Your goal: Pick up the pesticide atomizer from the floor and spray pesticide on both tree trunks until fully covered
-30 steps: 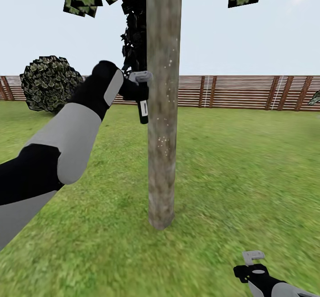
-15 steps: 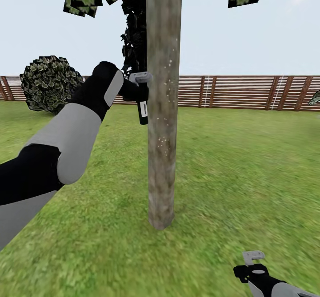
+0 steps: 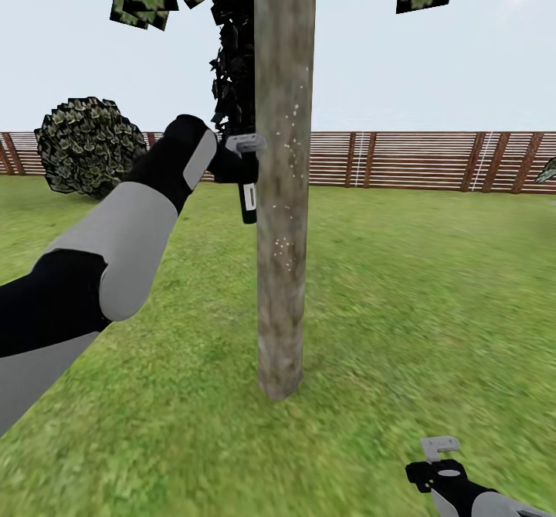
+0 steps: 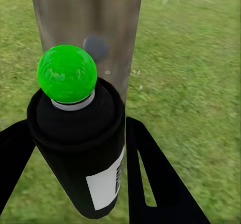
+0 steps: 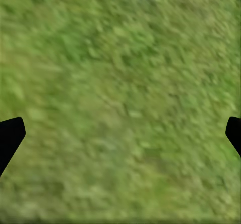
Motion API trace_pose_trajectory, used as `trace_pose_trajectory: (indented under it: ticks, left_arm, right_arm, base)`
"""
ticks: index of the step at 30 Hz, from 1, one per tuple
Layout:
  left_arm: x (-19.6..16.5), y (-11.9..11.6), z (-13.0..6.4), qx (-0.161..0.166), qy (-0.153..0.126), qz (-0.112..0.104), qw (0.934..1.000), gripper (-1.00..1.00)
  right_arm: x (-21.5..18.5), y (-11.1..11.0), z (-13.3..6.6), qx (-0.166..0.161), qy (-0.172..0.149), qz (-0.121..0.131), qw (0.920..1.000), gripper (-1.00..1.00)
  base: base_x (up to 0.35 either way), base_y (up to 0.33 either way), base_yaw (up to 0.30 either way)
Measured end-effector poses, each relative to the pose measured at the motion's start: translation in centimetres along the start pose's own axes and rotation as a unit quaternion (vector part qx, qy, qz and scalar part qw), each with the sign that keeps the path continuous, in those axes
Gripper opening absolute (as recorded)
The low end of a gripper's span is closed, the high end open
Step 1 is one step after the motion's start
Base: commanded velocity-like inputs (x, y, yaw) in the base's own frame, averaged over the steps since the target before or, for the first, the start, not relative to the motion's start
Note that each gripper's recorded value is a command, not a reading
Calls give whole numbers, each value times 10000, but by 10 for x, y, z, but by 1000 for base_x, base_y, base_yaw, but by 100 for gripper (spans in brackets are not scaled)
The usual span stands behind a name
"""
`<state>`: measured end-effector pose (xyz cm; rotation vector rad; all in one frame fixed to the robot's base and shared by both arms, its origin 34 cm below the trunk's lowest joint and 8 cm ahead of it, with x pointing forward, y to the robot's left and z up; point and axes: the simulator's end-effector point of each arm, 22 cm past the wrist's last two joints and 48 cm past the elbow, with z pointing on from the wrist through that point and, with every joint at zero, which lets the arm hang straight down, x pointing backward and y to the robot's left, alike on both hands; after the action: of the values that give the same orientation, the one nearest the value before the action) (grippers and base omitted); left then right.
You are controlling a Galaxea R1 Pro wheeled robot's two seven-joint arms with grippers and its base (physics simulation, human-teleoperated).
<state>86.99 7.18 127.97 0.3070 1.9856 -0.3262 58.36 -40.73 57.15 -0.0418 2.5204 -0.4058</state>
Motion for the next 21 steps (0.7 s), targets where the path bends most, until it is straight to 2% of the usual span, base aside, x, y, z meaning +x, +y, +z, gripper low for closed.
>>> trace_pose_trajectory:
  ticks: [3, 9, 17, 21]
  left_arm:
    - [2, 0, 1, 2, 32, -13, 10000, -100]
    - [29, 7, 18, -29, 321, -99, 9994, -100]
    - [37, 9, 24, -43, 391, -128, 9991, -100]
    - [37, 31, 20, -234, 386, -122, 9989, -100]
  right_arm:
    - [0, 0, 0, -2, 0, 0, 10000, 100]
    - [0, 0, 0, 0, 2, 0, 10000, 100]
    - [0, 0, 0, -2, 1, 0, 10000, 100]
    - [0, 0, 0, 0, 1, 0, 10000, 100]
  base:
    - [0, 0, 0]
    - [0, 0, 0]
    - [0, 0, 0]
    - [0, 0, 0]
